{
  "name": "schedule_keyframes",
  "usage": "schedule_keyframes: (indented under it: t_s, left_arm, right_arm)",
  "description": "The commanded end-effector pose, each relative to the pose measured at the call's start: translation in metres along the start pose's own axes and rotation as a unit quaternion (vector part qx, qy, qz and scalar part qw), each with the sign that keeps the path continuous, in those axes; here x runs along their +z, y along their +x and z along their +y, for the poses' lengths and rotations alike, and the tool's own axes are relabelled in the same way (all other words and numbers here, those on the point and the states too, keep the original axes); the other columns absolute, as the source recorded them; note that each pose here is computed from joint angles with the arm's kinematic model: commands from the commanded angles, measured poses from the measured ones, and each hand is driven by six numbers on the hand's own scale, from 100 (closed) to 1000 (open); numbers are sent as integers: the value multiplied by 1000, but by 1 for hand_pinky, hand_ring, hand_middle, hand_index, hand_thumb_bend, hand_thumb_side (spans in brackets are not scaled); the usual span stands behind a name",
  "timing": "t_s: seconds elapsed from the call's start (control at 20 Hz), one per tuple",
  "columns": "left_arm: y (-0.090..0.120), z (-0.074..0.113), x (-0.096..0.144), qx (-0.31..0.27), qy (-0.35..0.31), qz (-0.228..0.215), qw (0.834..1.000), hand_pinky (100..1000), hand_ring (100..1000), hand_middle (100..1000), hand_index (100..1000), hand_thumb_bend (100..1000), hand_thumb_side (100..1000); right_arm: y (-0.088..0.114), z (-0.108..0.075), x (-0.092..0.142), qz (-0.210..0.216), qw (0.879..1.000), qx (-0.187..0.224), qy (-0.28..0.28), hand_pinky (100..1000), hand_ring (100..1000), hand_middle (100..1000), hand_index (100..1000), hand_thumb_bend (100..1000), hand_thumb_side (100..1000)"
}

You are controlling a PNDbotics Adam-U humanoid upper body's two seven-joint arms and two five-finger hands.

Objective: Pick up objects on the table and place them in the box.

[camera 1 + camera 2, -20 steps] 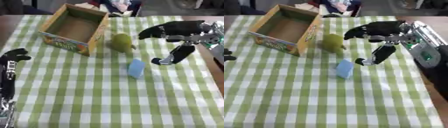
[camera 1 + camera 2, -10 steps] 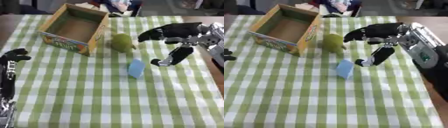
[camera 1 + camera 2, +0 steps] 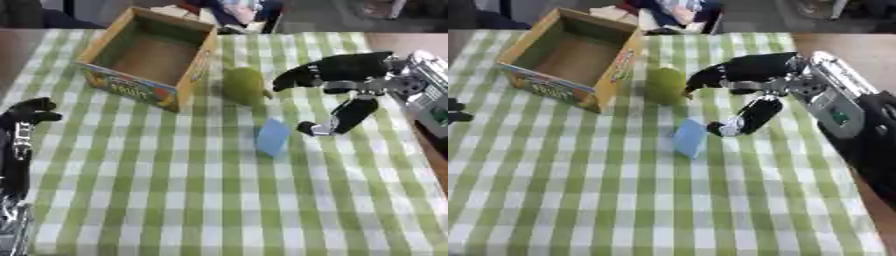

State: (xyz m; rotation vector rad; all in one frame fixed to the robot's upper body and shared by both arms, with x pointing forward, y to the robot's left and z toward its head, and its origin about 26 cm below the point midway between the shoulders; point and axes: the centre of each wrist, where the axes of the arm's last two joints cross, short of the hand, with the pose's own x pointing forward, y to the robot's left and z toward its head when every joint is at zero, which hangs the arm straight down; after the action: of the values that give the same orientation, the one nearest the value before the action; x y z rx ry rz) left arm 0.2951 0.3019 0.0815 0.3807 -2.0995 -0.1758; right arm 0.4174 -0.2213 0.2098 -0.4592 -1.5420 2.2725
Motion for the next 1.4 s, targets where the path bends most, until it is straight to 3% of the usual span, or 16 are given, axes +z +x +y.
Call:
schedule_keyframes:
  t_s: [0.05, 0.5, 1.4]
  left_arm:
    - [4, 5, -4, -10, -7, -11, 1000, 832, 621, 631, 742, 100, 880]
    - [4, 5, -5, -10, -7, -11, 1000, 831, 620, 629, 742, 100, 880]
    - [3, 5, -4, -11, -6, -10, 1000, 829, 618, 627, 742, 100, 876]
  right_arm:
    - [-3, -8, 0, -6, 1000, 20, 17, 856, 952, 960, 1000, 232, 647]
    - [-4, 6, -6, -9, 999, 9, 36, 851, 949, 957, 1000, 208, 654]
    - [-6, 17, -8, -9, 998, 12, 58, 855, 953, 960, 1000, 218, 614]
